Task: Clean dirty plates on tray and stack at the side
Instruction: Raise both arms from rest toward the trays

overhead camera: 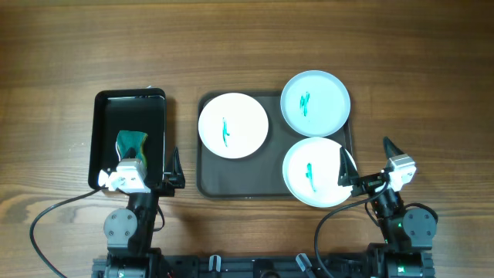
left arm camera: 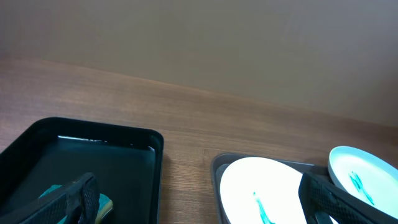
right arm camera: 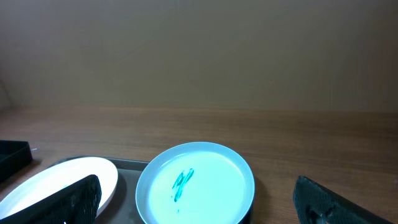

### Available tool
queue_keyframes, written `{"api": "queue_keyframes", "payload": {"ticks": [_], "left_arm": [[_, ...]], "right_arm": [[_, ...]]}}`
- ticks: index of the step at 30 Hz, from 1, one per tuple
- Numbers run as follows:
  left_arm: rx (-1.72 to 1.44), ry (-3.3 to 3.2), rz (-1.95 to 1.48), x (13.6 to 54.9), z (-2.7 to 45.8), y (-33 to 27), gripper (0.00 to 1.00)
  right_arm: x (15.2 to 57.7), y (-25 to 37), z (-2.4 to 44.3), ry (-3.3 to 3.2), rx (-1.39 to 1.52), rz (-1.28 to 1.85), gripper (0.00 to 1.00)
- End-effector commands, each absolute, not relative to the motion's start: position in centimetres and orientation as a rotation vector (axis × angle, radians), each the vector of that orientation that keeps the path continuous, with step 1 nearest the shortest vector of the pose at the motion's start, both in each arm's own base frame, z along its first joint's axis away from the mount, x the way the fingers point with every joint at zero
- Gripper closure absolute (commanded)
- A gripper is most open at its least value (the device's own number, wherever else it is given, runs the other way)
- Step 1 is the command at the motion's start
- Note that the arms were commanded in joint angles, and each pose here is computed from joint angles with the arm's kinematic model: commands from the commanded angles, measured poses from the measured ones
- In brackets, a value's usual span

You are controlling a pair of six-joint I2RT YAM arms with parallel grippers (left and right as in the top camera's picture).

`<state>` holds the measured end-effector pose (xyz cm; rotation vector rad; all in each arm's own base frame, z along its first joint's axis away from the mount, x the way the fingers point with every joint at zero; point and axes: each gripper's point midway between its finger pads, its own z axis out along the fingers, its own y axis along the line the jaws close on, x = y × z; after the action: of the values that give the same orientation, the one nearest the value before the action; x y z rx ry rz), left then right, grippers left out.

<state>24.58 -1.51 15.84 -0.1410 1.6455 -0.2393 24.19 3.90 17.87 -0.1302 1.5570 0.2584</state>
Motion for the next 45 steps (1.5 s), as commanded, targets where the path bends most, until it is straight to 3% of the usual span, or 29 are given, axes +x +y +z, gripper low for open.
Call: {"api": "queue_keyframes", "payload": {"ticks": [1, 45], "left_arm": [[-0.118, 1.641, -0.169, 24.60, 15.72, -0.69, 0.00], [-0.117, 1.638, -0.169, 24.61, 15.81, -0.69, 0.00]], "right_arm": [[24.51, 2.51, 17.78, 1.561, -0.028, 0.193, 0.00], [24.51, 2.57, 17.70, 1.565, -0.029, 0.197, 0.00]]}}
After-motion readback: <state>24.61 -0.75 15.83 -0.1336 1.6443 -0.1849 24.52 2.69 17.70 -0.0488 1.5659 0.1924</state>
